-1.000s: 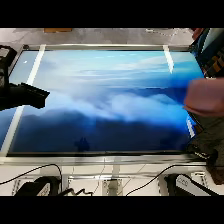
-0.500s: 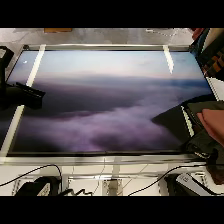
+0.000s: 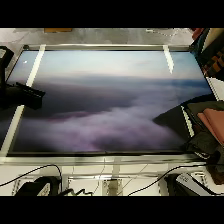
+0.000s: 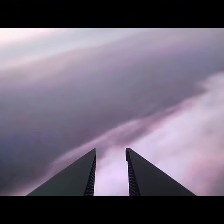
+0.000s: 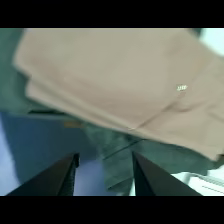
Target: Fold the clothes and pants, and hang the long-sleeved shirts on hangers.
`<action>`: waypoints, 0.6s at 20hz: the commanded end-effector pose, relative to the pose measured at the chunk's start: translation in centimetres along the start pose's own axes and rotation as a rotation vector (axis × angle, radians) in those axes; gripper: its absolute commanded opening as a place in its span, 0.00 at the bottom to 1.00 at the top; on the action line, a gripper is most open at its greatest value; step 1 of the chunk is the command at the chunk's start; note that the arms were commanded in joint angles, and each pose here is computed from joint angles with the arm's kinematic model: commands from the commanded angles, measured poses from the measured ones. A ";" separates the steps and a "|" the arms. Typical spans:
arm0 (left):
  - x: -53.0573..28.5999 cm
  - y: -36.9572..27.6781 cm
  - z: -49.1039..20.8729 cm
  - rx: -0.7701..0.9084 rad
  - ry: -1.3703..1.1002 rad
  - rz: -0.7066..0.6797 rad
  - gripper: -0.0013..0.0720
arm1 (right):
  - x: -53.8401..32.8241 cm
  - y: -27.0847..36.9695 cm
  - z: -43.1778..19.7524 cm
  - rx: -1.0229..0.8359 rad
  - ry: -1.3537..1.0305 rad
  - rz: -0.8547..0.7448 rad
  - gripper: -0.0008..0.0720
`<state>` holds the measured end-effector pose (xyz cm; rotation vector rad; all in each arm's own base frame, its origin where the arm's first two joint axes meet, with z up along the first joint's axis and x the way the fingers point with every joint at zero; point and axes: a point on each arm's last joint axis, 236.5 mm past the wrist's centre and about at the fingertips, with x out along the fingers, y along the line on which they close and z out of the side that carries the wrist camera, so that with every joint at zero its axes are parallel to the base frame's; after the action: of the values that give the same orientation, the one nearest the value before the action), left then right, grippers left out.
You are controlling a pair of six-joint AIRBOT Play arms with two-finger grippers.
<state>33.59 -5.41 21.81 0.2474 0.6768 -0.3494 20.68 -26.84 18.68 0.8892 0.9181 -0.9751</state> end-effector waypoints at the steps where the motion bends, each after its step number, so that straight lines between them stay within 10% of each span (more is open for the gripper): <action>1: 0.0 0.0 0.0 0.000 -0.001 0.001 0.32 | -0.4 7.6 -3.5 -0.231 0.074 0.213 0.46; 10: 0.0 0.0 0.0 0.001 -0.001 0.001 0.32 | -6.2 23.0 -26.8 -1.207 0.198 0.536 0.46; 12: 0.0 0.0 0.0 0.001 -0.001 0.001 0.32 | -7.5 24.2 -30.2 -1.323 0.158 0.578 0.17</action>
<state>33.59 -5.41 21.83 0.2477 0.6766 -0.3490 34.77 3.57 19.57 0.2253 1.1244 0.1177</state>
